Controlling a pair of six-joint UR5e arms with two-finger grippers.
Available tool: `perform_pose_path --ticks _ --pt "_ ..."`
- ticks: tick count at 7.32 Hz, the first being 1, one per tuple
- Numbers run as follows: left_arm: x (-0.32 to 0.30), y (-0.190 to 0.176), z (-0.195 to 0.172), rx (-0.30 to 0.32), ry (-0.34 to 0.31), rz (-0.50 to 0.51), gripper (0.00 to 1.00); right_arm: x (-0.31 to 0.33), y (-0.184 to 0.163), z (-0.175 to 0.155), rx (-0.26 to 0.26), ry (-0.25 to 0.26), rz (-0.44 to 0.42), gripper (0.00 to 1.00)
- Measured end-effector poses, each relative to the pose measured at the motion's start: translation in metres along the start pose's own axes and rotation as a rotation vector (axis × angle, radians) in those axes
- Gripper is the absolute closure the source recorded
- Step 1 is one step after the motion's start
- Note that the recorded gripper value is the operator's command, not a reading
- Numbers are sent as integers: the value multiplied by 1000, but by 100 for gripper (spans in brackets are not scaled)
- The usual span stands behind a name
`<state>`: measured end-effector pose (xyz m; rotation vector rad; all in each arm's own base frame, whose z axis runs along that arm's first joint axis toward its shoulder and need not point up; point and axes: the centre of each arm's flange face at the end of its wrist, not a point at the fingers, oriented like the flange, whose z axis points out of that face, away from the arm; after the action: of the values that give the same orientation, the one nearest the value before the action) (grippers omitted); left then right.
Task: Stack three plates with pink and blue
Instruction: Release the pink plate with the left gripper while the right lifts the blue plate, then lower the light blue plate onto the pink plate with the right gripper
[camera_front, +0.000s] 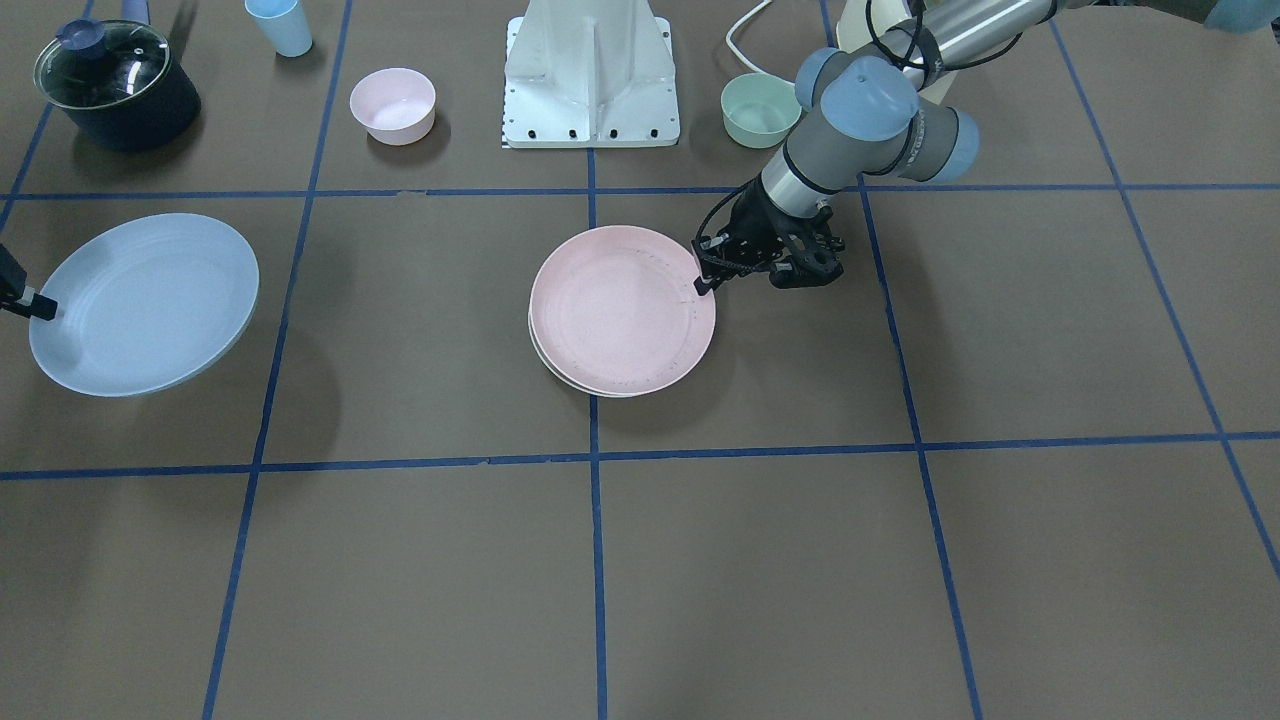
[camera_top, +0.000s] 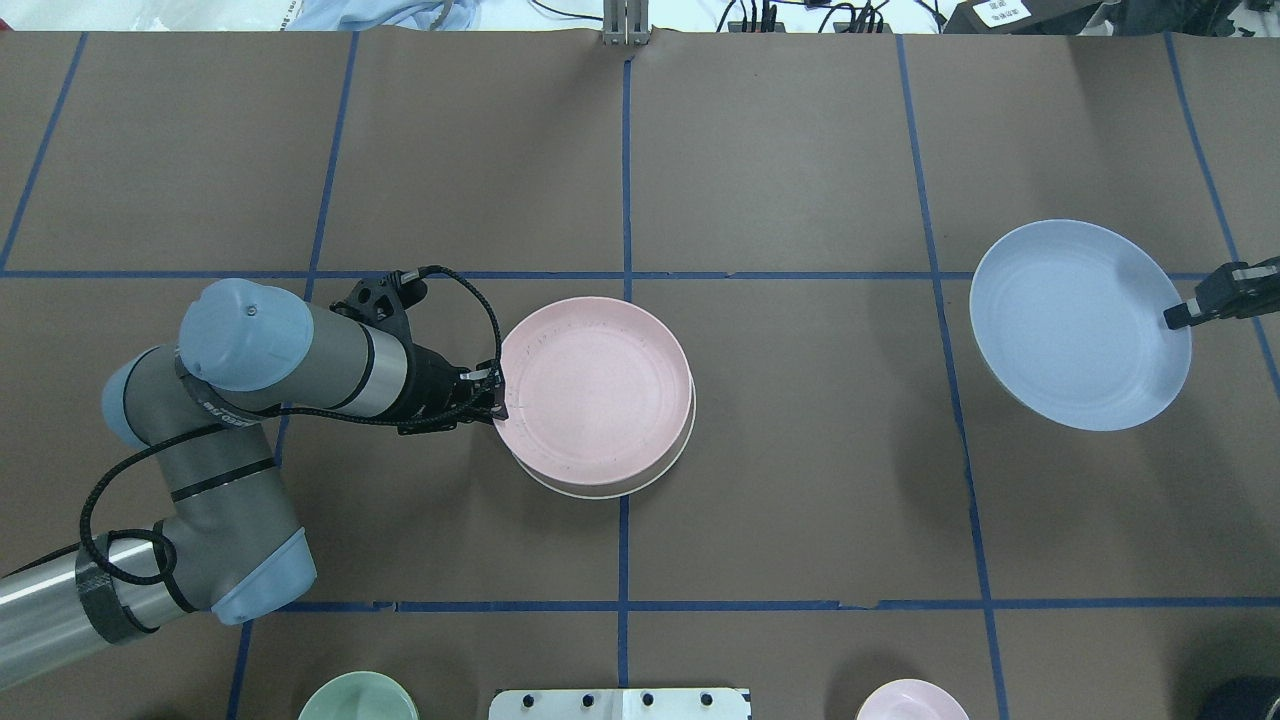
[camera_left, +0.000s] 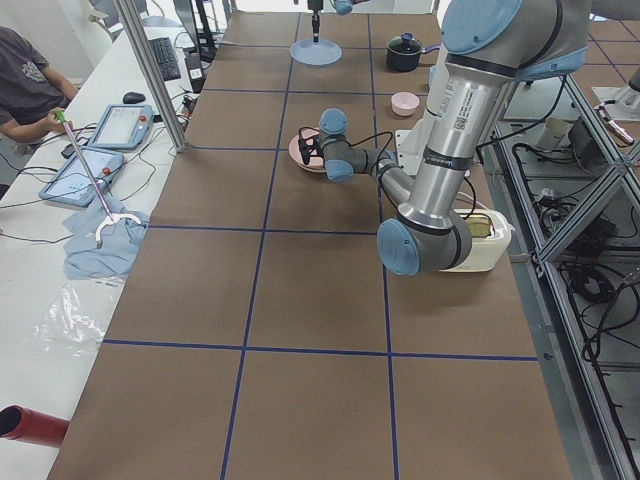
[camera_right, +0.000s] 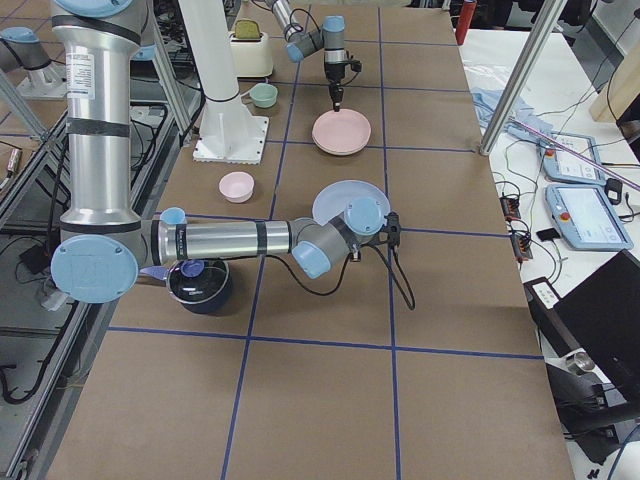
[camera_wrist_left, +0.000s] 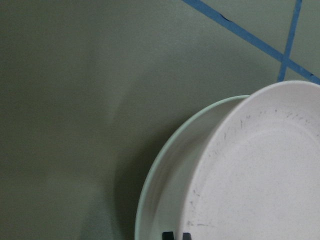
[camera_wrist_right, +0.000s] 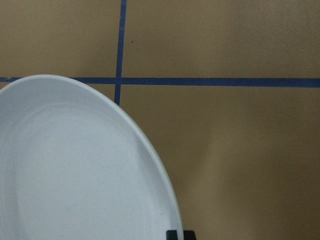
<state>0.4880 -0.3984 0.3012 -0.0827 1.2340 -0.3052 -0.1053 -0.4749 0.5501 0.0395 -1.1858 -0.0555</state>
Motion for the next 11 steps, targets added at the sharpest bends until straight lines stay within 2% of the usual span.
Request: perform_pose_path --ticks 3,4,6,8,11 --pt "10 -7 -47 34 37 8 0 -34 -22 -4 20 -21 31 100" --pt "11 -17 -71 59 14 28 0 -63 -35 -2 25 -35 61 100" --pt "5 -47 -117 115 -86 144 0 -145 -59 27 27 -49 108 100" --pt "-35 -87 -156 172 -176 283 0 -235 -66 82 33 -48 158 100" --pt "-109 -147 -215 203 -285 465 0 -354 -26 188 63 -40 189 100"
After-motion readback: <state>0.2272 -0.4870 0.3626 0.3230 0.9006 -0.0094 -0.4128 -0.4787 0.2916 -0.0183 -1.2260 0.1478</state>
